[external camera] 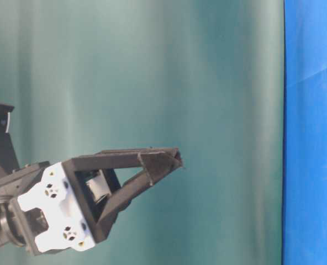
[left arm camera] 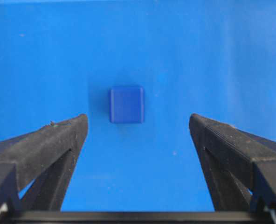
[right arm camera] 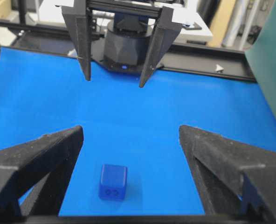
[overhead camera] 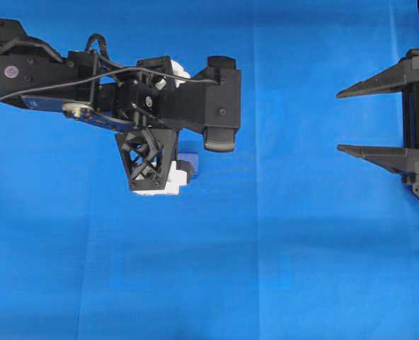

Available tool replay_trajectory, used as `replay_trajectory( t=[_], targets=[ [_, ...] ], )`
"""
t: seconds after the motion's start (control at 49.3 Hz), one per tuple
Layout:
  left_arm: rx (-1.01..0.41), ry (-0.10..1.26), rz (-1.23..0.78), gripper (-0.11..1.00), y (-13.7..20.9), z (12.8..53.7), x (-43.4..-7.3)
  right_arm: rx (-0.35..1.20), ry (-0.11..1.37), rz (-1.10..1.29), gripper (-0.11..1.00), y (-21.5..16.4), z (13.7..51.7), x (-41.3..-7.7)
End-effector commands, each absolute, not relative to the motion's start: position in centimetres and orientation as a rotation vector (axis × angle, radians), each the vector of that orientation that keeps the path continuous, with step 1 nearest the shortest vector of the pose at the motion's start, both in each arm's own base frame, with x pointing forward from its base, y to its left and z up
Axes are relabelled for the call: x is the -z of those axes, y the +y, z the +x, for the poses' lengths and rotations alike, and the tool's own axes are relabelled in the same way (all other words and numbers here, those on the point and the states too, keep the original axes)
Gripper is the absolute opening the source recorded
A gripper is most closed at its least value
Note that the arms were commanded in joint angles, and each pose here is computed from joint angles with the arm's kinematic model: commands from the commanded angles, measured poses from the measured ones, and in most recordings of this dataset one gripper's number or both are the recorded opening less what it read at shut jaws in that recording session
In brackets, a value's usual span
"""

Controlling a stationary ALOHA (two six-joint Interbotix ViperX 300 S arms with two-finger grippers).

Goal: Handover the blue block to the right arm after grasping it with the left arm, then place it in the designated position.
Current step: 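Move the left gripper over the blue cube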

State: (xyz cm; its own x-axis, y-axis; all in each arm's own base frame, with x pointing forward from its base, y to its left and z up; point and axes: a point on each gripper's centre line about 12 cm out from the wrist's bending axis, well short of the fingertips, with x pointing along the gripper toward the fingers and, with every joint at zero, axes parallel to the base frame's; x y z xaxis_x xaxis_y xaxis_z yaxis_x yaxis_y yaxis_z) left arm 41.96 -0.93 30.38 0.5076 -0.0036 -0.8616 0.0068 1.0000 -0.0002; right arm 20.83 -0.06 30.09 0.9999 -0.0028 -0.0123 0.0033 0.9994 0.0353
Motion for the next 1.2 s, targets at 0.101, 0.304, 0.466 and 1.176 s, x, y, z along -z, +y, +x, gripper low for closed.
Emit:
replay_trajectory(
  t=[0.101, 0.304, 0.466, 1.176],
  targets=[
    [0.004, 0.985, 0.004, 0.93, -0.83, 41.83, -32.38, 0.005, -0.012, 0.04, 0.98, -0.1, 21.1, -31.12],
    [0.003, 0.98, 0.002, 0.93, -0.78, 41.93, -32.35, 0.004, -0.012, 0.038, 0.98, -0.1, 21.1, -31.12],
    [0.003, 0.977, 0.002, 0.93, -0.78, 41.91, -32.43, 0.005, -0.014, 0.04, 0.98, -0.1, 21.11, -31.19],
    [0.002, 0.977, 0.0, 0.93, -0.83, 41.91, -32.43, 0.004, -0.015, 0.038, 0.98, -0.1, 21.12, -31.25]
  ],
)
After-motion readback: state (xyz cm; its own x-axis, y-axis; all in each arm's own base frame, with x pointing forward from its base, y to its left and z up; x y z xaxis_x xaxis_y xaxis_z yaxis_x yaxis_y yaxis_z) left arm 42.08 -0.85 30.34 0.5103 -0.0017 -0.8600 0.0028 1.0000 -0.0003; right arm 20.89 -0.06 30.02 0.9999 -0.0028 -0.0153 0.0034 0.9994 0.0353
